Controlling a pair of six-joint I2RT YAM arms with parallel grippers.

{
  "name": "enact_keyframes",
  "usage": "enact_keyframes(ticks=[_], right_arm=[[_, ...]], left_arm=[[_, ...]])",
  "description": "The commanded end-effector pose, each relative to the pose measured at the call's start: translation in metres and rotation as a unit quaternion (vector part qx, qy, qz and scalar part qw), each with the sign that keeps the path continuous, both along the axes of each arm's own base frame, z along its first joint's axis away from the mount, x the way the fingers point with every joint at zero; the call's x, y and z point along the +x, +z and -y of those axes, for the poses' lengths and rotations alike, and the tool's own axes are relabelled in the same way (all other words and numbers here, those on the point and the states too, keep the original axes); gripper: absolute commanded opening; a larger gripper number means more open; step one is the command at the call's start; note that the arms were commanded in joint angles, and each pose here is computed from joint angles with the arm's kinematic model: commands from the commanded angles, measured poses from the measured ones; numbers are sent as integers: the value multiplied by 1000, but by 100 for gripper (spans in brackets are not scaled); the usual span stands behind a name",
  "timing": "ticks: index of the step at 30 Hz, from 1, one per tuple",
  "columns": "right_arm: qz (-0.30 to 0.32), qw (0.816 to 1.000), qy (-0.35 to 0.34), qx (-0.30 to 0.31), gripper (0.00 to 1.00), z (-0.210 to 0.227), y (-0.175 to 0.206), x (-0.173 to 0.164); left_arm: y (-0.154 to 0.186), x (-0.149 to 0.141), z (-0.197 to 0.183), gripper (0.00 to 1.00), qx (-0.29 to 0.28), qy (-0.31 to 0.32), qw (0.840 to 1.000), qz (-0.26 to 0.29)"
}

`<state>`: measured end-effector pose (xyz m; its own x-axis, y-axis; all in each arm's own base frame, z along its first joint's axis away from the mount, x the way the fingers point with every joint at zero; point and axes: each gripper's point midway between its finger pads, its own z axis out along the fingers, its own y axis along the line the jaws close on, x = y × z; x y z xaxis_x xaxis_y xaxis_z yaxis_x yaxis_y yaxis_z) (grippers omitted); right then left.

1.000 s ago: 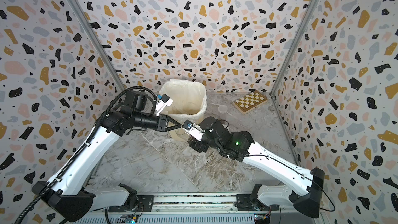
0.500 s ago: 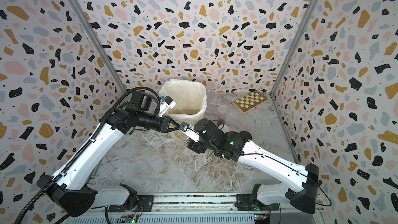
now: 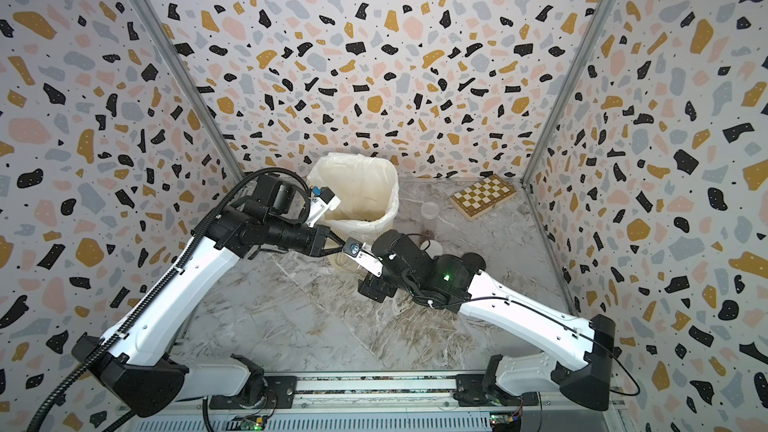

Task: Empty the moldy dried flower tea in the jars
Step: Pour the moldy dried flower tea into the trash bin.

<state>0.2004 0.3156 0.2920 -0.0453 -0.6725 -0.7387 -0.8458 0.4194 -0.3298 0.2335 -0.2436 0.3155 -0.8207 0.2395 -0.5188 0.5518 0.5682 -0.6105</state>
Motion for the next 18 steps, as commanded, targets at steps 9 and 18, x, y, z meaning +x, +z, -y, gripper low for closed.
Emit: enact_keyframes(ticks=[9,18], right_arm=[[26,989,43,137,99,25,88,-25],[-21,968,-6,250,100,68,144,6]], left_arm=[[42,5,13,0,-51,-13,998,17],[84,26,17,0,-96,5,995,35]])
